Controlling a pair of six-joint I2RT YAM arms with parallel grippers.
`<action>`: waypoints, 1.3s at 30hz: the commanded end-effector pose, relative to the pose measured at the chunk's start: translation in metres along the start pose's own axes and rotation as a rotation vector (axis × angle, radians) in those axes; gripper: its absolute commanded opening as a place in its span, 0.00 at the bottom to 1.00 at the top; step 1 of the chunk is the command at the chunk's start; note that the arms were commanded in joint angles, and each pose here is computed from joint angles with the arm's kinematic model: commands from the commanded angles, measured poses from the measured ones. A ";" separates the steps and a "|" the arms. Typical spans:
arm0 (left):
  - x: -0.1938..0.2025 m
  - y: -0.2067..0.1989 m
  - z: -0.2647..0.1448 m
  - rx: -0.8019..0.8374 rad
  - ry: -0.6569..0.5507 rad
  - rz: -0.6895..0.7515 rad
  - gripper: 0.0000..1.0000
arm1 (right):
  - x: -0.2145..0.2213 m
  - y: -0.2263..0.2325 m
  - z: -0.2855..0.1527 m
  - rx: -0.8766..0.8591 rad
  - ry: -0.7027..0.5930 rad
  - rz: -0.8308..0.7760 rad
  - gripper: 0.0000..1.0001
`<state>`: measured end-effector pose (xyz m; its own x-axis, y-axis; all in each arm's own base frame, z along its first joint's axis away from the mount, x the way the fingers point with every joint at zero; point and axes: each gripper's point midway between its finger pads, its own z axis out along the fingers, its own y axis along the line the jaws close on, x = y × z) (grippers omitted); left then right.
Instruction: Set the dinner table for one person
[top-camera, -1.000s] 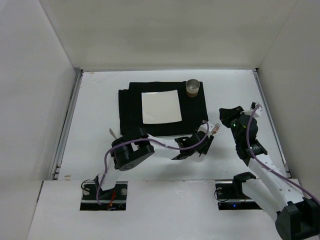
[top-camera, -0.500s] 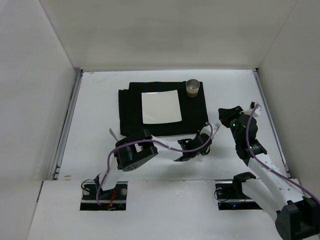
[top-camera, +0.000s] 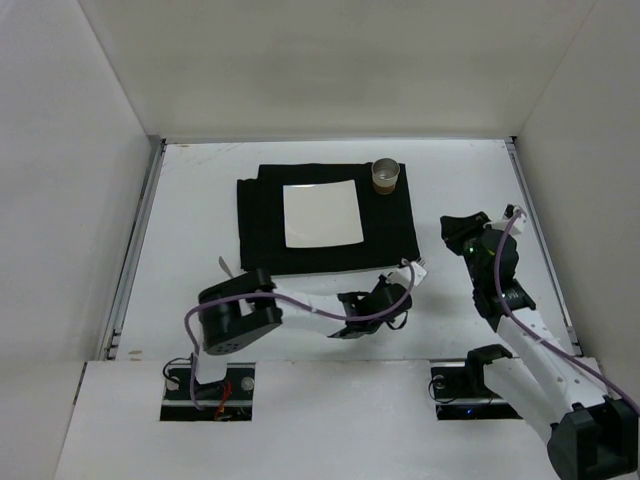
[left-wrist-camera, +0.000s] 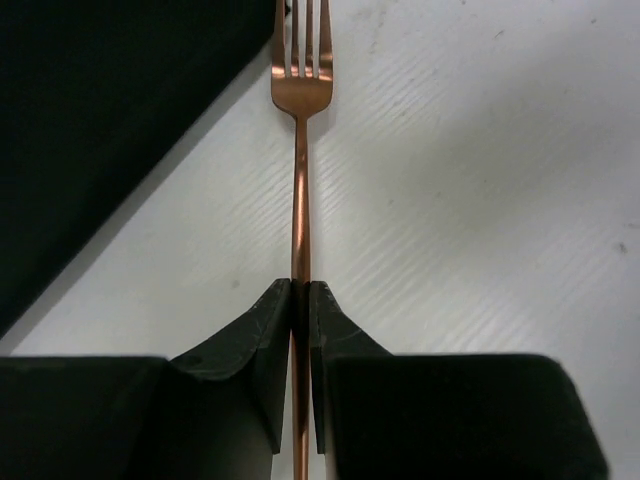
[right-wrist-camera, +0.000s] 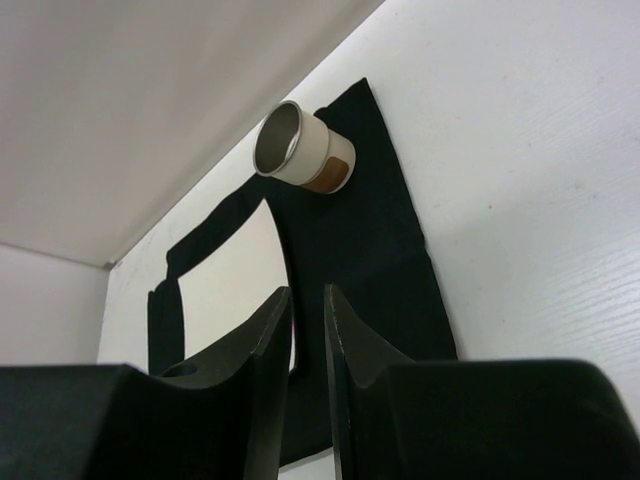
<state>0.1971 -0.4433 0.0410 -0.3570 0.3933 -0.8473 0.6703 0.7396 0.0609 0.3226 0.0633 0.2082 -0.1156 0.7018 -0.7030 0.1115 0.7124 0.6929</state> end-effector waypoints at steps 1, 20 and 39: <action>-0.044 0.027 -0.043 -0.046 -0.107 -0.087 0.05 | -0.009 0.006 0.001 -0.024 -0.038 0.022 0.25; -0.050 0.311 -0.091 -0.576 -0.240 -0.506 0.06 | 0.007 0.005 0.013 -0.013 0.003 0.023 0.27; 0.021 0.367 -0.043 -0.712 -0.007 -0.469 0.07 | 0.026 0.012 0.021 -0.020 0.063 -0.023 0.27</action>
<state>0.3898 -0.1326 0.0489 -0.5473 -0.0226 -0.8367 -0.1156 0.9921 0.0488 0.3294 0.0838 0.1565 -0.2492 0.6763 -0.6932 0.1724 0.7353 0.6554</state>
